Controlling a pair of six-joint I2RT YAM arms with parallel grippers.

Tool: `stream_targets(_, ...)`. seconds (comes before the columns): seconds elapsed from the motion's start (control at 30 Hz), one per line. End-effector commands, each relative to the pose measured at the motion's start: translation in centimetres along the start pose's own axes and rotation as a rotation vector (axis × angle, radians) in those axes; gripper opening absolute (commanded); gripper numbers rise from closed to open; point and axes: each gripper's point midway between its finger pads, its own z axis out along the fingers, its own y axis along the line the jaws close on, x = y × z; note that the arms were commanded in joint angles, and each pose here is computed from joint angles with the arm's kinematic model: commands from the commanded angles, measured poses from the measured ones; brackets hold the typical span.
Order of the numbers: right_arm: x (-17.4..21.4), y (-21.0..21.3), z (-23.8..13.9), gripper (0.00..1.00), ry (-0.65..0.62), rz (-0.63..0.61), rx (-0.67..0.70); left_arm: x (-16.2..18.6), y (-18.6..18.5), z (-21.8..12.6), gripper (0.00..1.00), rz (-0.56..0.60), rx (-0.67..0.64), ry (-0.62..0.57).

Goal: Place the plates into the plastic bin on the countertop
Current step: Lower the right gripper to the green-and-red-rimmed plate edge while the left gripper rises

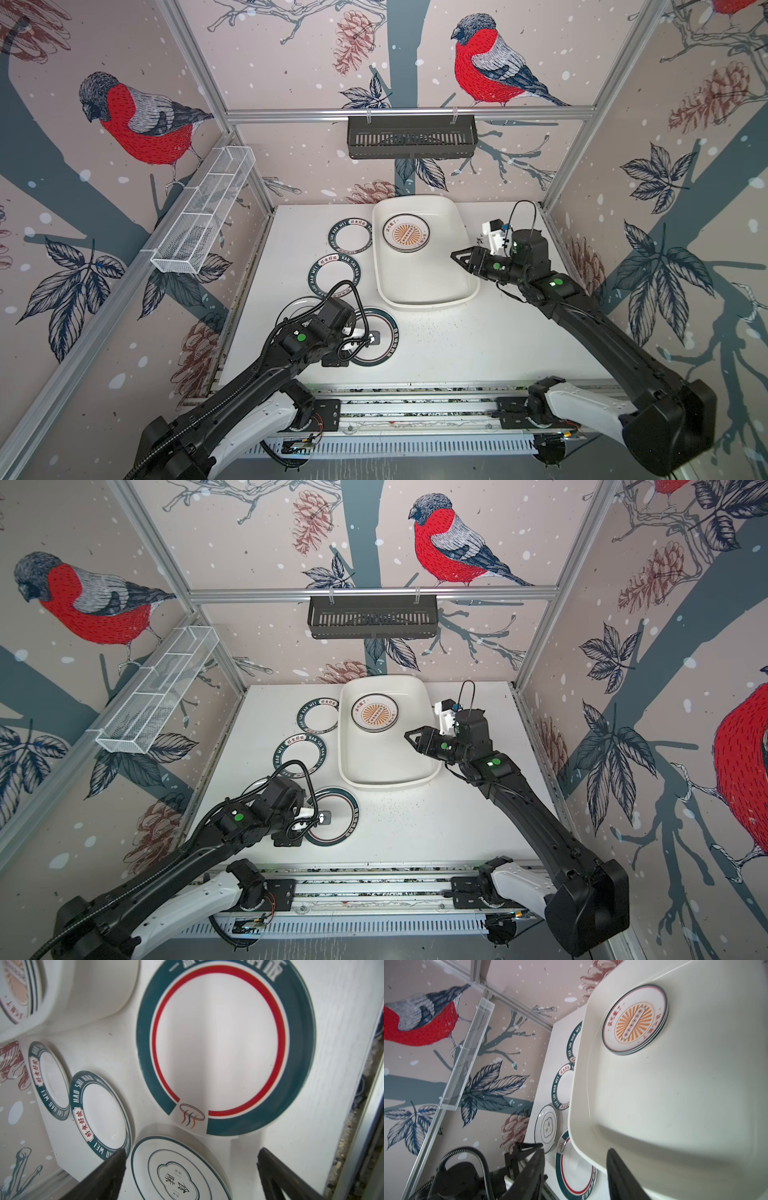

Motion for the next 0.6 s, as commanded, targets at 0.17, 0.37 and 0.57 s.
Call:
stream_targets(0.17,6.3,0.0,0.7,0.49,0.061,0.062,0.033,-3.4,4.0,-0.6,0.98,-0.335,0.01,-0.03)
stream_targets(0.37,11.8,0.0,1.4,0.48,0.132,0.069,0.018,-6.6,8.9,-0.6,0.97,-0.588,-0.031,-0.112)
stream_targets(0.57,16.3,-0.7,2.6,0.46,0.168,0.113,-0.002,-7.7,11.9,-0.9,0.97,-0.808,-0.033,-0.206)
